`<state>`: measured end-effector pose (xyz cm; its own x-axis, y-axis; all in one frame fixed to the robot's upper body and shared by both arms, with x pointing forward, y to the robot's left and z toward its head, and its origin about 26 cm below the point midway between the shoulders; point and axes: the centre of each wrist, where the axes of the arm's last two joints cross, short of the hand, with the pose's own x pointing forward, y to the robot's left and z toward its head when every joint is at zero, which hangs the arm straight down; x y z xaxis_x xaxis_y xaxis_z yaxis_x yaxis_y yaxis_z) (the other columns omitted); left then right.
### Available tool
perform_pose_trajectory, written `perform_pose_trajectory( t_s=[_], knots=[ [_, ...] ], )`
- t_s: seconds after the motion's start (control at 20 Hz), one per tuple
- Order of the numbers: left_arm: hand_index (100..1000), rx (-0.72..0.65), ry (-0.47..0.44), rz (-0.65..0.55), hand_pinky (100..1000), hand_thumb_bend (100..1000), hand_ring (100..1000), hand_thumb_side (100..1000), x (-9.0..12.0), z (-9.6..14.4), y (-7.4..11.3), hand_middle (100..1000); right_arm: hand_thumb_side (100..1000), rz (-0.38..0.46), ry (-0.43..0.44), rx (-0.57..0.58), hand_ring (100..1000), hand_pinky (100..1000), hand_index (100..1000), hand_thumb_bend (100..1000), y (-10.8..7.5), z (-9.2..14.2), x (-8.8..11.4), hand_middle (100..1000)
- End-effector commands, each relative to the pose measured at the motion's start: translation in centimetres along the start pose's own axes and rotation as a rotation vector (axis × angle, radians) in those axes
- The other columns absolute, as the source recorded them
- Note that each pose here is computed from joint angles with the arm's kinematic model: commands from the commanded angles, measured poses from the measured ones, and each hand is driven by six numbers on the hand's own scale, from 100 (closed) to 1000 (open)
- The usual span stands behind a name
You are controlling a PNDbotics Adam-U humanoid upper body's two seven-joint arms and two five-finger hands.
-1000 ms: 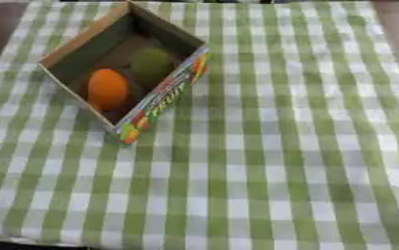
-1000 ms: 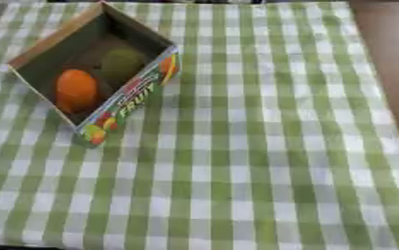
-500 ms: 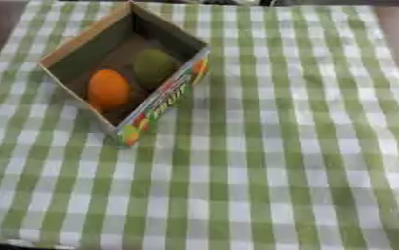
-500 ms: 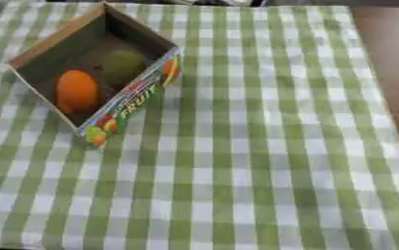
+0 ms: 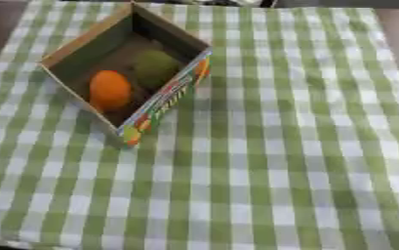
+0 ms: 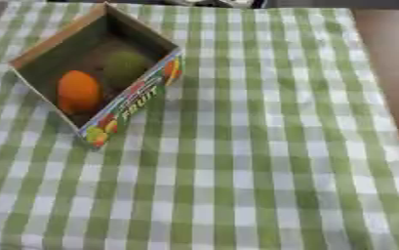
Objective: Pick up objects on the table and place them in the box.
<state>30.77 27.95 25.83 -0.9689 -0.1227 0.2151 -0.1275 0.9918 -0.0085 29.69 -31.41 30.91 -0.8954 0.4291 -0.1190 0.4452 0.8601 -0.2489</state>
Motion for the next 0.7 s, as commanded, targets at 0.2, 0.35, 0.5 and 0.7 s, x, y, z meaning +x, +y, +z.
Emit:
perform_pose_trajectory(
  t_s=[0.2, 0.35, 0.5, 0.7],
  knots=[
    [831, 0.003, -0.040, 0.000, 696, 143, 667, 430, 0.49, -0.93, 0.21, 641, 333, 0.005, -0.045, 0.011, 795, 916, 883, 100, -0.41, -0.63, 0.27, 755],
    [831, 0.002, -0.041, 0.000, 696, 144, 667, 430, 0.49, -0.94, 0.21, 641, 337, -0.003, -0.043, 0.010, 795, 915, 882, 100, -0.42, -0.50, 0.26, 754],
    [831, 0.001, -0.043, 0.000, 696, 147, 667, 428, 0.50, -0.98, 0.23, 642, 308, -0.011, -0.040, 0.011, 798, 912, 882, 100, -0.42, -0.35, 0.25, 752],
    [831, -0.001, -0.046, -0.003, 696, 149, 668, 426, 0.51, -1.02, 0.28, 642, 304, -0.020, -0.037, 0.006, 800, 909, 880, 100, -0.48, -0.23, 0.23, 750]
  ],
)
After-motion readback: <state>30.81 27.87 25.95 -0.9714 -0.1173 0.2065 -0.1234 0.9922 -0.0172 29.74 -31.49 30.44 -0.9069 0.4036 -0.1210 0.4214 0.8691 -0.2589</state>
